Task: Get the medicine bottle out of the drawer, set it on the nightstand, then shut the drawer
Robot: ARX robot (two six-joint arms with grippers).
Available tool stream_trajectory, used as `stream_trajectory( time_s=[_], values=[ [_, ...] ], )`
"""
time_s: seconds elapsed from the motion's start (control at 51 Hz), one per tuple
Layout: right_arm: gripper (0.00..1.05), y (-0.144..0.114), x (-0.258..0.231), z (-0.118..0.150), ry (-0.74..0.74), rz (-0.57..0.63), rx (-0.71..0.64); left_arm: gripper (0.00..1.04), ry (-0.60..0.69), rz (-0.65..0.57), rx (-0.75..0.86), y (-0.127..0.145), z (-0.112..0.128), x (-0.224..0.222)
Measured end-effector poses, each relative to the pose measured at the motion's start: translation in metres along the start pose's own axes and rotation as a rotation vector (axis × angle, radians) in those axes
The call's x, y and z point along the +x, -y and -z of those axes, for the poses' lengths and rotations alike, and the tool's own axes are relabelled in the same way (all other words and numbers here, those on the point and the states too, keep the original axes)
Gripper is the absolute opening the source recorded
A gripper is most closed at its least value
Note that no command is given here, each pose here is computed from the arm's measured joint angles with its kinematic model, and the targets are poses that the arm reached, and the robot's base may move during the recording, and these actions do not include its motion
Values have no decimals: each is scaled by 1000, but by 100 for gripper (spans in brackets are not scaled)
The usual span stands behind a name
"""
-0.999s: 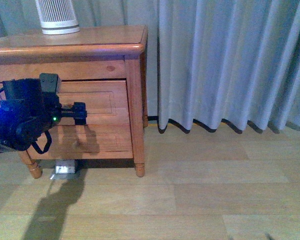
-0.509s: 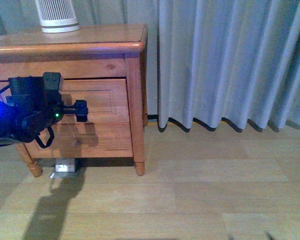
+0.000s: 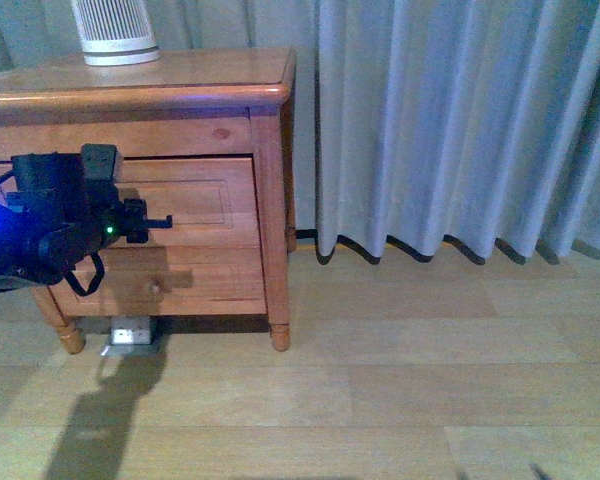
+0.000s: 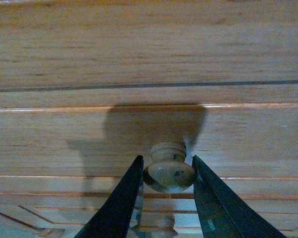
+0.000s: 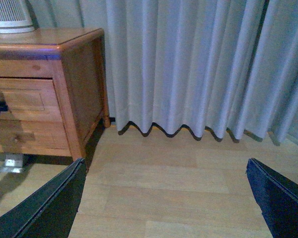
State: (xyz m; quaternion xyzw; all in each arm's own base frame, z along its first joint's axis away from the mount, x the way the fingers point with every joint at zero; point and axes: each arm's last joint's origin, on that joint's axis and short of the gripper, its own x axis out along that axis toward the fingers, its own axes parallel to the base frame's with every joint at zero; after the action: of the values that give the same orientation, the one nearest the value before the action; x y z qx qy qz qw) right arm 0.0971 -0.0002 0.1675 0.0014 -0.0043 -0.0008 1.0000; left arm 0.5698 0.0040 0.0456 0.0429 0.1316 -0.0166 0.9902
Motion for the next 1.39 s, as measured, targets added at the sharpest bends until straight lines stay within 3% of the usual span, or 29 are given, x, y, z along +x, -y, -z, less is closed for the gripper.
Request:
stream_trajectory(
  time_s=[0.274,0.921,1.273,1.391],
  values=[
    [98,0,0,0,0,0,0,25,32,2,-4,1,5,-6],
    [98,0,0,0,0,0,0,24,-9,2,8,5,53,-141],
    [98,0,0,0,0,0,0,24,-66,29,7,2,63,-191],
    [98,0,0,0,0,0,0,42,-96,59,12,2,66,-199]
  ],
)
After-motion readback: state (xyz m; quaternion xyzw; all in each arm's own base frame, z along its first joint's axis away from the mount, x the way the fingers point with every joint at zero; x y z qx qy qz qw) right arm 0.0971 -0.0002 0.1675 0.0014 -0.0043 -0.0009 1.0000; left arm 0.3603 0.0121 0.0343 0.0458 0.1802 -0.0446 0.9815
